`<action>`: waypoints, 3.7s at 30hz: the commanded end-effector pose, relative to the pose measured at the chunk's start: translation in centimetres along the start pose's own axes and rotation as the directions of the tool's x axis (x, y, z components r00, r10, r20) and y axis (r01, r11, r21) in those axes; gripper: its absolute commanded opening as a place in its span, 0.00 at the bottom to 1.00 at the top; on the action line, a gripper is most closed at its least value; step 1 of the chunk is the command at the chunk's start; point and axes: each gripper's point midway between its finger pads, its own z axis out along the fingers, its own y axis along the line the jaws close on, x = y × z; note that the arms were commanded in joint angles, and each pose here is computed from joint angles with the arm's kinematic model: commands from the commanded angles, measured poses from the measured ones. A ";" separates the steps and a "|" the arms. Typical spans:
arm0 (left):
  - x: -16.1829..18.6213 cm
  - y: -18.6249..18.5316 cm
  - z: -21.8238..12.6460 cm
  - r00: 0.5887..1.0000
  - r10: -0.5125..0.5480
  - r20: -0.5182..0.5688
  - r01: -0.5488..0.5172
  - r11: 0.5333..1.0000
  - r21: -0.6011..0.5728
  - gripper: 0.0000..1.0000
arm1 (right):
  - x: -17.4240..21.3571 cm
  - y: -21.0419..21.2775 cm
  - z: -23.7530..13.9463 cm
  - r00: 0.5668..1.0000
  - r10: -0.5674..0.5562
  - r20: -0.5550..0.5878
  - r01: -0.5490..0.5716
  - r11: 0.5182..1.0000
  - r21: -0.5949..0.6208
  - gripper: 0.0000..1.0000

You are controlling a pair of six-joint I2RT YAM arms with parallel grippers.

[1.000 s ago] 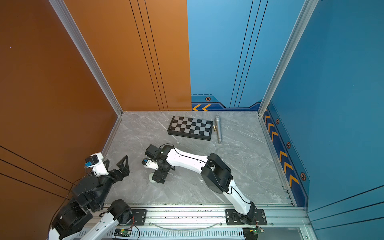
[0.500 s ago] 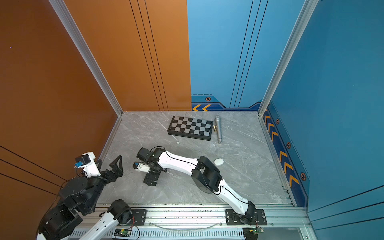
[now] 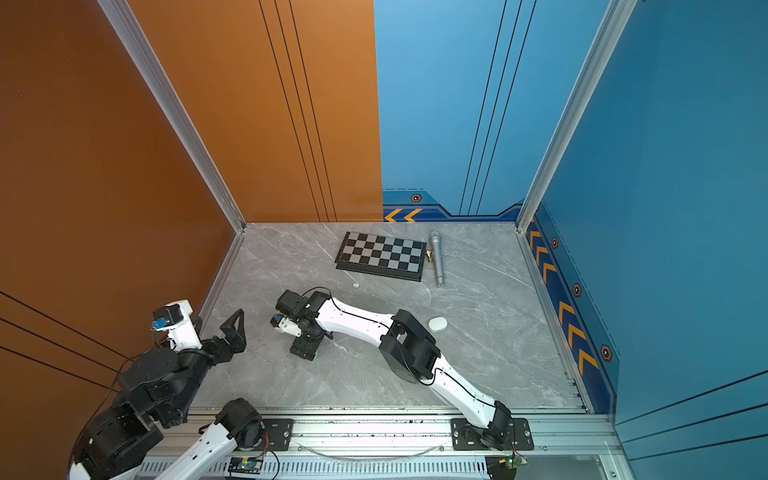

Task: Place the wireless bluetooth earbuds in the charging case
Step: 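Lower the right gripper and close it on the mint-green case, then lift the mint-green case with the right gripper while the left gripper approaches it, then close the left gripper on the case lid while the right holds the base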

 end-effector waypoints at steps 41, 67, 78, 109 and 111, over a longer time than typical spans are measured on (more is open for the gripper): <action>1.1 -4.2 0.4 0.970 0.235 -0.064 -0.217 0.953 0.210 1.00 | 0.2 -0.2 -0.6 0.958 -0.219 0.185 0.241 0.965 -0.107 0.60; 3.4 -14.9 -0.9 0.882 0.466 0.078 -0.381 0.602 0.702 0.96 | 6.9 -0.9 -17.1 0.911 0.026 0.411 0.128 0.930 -0.343 0.16; 8.9 -23.1 -2.3 0.913 0.402 0.071 -0.175 0.228 0.958 0.87 | 13.9 0.3 -23.0 0.881 0.020 0.473 0.138 0.945 -0.297 0.16; 13.4 -24.9 -3.4 0.889 0.441 0.123 -0.186 0.101 0.977 0.66 | 12.9 4.8 -27.3 0.861 -0.117 0.495 0.274 0.927 -0.257 0.15; 13.4 -25.1 -3.4 0.887 0.446 0.119 -0.178 0.092 0.980 0.61 | 12.8 4.9 -27.5 0.859 -0.122 0.497 0.279 0.926 -0.256 0.15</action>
